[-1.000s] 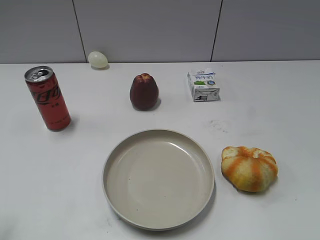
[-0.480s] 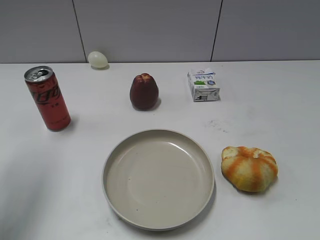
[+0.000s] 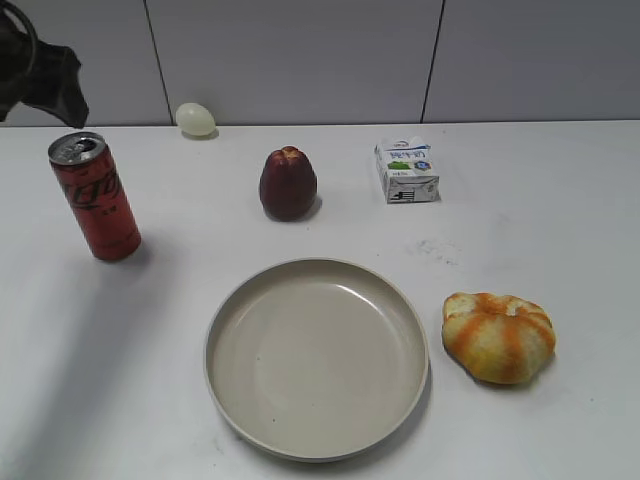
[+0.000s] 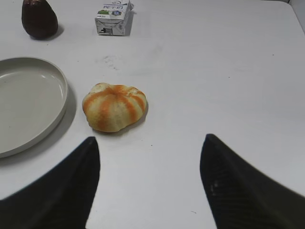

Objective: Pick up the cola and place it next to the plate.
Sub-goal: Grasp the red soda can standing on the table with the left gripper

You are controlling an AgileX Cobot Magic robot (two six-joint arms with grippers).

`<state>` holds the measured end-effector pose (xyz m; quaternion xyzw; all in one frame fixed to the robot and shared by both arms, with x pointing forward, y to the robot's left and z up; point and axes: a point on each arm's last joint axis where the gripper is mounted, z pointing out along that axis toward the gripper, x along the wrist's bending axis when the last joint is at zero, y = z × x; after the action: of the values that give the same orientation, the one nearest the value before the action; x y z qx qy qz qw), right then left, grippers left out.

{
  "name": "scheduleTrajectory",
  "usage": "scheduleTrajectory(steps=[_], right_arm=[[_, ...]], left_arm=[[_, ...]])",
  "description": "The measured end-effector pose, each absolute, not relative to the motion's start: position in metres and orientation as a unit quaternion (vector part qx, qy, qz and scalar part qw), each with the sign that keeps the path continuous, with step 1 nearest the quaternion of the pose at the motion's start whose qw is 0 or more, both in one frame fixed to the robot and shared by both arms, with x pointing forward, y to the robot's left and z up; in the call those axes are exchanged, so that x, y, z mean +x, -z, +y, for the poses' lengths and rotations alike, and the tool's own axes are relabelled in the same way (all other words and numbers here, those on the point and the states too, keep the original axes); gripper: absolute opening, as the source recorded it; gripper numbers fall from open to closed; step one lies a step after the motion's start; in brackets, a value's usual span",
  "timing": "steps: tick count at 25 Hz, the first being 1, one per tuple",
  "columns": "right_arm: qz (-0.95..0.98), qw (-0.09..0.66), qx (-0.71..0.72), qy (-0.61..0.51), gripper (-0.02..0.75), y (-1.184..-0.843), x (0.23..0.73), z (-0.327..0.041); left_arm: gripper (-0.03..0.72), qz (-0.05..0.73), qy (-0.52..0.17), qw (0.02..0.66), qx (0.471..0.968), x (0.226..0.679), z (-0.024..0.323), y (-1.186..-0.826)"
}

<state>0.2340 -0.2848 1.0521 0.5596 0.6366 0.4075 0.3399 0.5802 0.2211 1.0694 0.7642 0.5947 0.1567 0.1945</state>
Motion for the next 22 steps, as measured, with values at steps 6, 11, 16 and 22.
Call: scheduleTrajectory(steps=[6, 11, 16, 22], right_arm=[[0.637, 0.34, 0.56, -0.407, 0.531, -1.052, 0.234, -0.285], [0.637, 0.34, 0.56, -0.407, 0.531, -1.052, 0.234, -0.285], [0.637, 0.34, 0.56, -0.407, 0.531, -1.052, 0.234, -0.285], [0.637, 0.34, 0.56, -0.407, 0.531, -1.052, 0.234, -0.285]], left_arm=[[0.661, 0.586, -0.158, 0.192, 0.771, 0.602, 0.216, -1.052], [0.652, 0.585, -0.148, 0.176, 0.778, 0.611, 0.211, -1.032], [0.645, 0.585, -0.138, 0.169, 0.781, 0.617, 0.208, -1.017], [0.612, 0.587, -0.127, 0.155, 0.784, 0.619, 0.207, -1.007]])
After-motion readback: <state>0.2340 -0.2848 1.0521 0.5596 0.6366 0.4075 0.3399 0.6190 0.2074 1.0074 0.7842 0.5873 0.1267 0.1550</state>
